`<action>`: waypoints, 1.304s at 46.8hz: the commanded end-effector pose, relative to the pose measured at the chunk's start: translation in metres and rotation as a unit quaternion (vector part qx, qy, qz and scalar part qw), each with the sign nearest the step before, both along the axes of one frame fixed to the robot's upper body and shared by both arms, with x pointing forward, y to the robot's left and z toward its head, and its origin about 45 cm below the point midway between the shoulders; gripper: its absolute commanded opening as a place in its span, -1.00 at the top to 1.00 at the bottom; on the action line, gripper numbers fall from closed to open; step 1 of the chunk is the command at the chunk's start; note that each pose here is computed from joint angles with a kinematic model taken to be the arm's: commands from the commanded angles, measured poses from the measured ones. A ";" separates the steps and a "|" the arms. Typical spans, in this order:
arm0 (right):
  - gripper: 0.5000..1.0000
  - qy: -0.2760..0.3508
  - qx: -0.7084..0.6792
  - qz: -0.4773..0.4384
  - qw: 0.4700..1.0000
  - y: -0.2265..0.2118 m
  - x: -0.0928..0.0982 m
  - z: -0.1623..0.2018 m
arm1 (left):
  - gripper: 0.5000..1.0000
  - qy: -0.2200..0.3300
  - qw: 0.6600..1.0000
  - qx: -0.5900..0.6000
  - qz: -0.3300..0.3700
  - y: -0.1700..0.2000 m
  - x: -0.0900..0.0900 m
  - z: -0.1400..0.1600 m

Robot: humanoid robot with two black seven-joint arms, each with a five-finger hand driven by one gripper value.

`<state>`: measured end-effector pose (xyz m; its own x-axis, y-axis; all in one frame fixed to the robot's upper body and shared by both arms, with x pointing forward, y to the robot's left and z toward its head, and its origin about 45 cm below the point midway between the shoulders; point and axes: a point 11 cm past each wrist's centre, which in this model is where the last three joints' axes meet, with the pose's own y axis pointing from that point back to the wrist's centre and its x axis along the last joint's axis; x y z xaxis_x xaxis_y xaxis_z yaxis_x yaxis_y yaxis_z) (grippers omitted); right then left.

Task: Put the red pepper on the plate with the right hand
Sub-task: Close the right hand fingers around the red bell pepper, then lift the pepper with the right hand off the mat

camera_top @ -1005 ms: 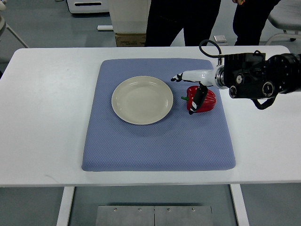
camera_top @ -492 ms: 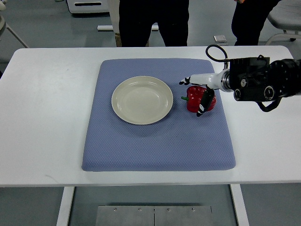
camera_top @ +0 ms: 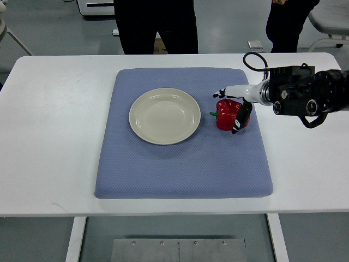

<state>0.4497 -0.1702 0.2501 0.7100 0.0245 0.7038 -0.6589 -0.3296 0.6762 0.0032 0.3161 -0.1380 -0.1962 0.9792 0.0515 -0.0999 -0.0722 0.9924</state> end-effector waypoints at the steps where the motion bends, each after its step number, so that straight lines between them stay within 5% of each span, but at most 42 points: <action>1: -0.77 0.007 -0.002 0.004 1.000 0.002 -0.002 -0.004 | -1.00 0.000 1.000 0.000 0.000 0.000 0.000 0.000; 11: -0.53 0.011 -0.006 0.002 1.000 0.001 0.001 -0.005 | -1.00 0.000 1.000 0.000 0.000 0.000 0.000 0.000; 15: 0.00 0.013 -0.009 0.002 1.000 0.000 0.001 -0.005 | -1.00 0.000 1.000 0.000 0.000 0.000 0.000 0.000; 18: 0.91 0.015 -0.022 0.002 1.000 -0.006 0.001 -0.007 | -1.00 -0.001 1.000 0.000 0.000 0.000 0.001 0.000; 19: 1.00 0.017 -0.026 0.004 0.999 -0.006 0.001 -0.008 | -1.00 0.000 1.000 0.000 0.000 0.000 0.000 0.000; 43: 1.00 0.004 0.004 0.009 1.000 0.009 0.007 0.013 | -1.00 0.000 1.000 0.000 0.000 0.000 0.000 0.000; 61: 1.00 -0.016 0.011 0.043 0.999 0.024 0.019 0.101 | -1.00 0.000 1.000 0.000 0.000 0.000 0.000 0.000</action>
